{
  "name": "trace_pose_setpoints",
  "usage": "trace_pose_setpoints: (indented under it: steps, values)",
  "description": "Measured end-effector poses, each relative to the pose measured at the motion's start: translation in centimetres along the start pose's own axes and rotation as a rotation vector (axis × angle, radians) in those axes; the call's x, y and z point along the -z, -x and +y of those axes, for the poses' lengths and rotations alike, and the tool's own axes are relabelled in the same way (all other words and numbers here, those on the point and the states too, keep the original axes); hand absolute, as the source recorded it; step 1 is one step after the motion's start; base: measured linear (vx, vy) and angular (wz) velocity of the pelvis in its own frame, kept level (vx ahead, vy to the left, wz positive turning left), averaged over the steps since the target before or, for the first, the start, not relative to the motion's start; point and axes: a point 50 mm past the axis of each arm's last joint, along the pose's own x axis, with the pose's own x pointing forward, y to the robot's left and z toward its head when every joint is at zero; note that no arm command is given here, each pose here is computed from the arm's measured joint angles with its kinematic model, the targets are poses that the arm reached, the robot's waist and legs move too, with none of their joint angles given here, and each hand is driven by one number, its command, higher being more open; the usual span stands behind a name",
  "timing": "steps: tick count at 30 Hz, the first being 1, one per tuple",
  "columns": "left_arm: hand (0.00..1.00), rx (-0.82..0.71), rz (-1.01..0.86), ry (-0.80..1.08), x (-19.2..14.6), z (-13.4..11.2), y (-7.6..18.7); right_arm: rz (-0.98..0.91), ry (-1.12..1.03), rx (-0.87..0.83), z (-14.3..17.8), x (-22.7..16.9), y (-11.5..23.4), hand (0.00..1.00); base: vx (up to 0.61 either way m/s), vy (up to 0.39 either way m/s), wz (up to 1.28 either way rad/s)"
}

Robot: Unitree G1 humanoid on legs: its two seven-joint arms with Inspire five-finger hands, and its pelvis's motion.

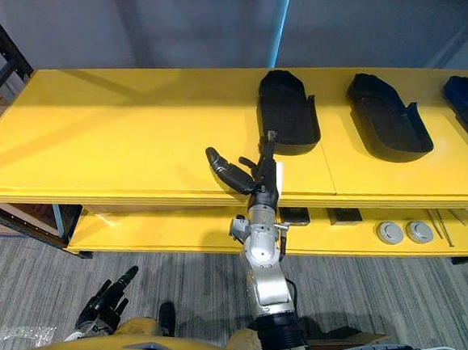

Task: Walk over and take three plastic housings, then place them on the shelf

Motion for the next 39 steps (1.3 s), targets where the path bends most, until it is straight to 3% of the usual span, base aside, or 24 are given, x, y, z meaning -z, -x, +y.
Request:
trace_pose_setpoints:
  steps: [6, 14, 17, 20, 25, 27, 31, 39]
  values:
    - [1.00, 0.007, -0.001, -0.002, -0.1, 0.1, 0.0, -0.017, -0.003, 0.006, -1.0, 0.0, -0.3, 1.00, 0.00, 0.000, 0.00]
    - [1.00, -0.008, -0.001, -0.014, -0.5, 0.8, 0.1, -0.065, -0.050, -0.244, -0.7, -0.8, -0.1, 1.00, 0.01, -0.002, -0.02]
    - [1.00, -0.054, 0.004, 0.000, -0.6, 1.9, 0.3, -0.170, -0.133, -0.367, -0.7, -3.5, 0.9, 1.00, 0.05, 0.008, -0.24]
    - [1.00, -0.110, -0.004, 0.002, -0.8, 3.3, 0.6, -0.358, -0.232, -0.445, -2.6, -7.9, 2.0, 1.00, 0.07, 0.016, -0.33]
    - [1.00, -0.137, -0.007, -0.021, -1.0, 3.9, 0.7, -0.535, -0.244, -0.304, -7.3, -10.8, 2.4, 1.00, 0.02, 0.034, -0.33]
    - [1.00, -0.138, 0.007, -0.032, -0.7, 3.9, 0.5, -0.549, -0.209, -0.155, -9.9, -10.8, 2.9, 1.00, -0.02, 0.024, -0.32]
    - [1.00, -0.129, 0.041, -0.095, 0.0, 3.3, 0.2, -0.476, -0.196, 0.005, -11.9, -9.5, 4.0, 1.00, -0.02, 0.007, -0.27]
    - [1.00, -0.135, 0.064, -0.154, 0.8, 3.0, 0.4, -0.201, -0.278, 0.223, -12.7, -4.2, 8.3, 1.00, -0.01, -0.027, -0.29]
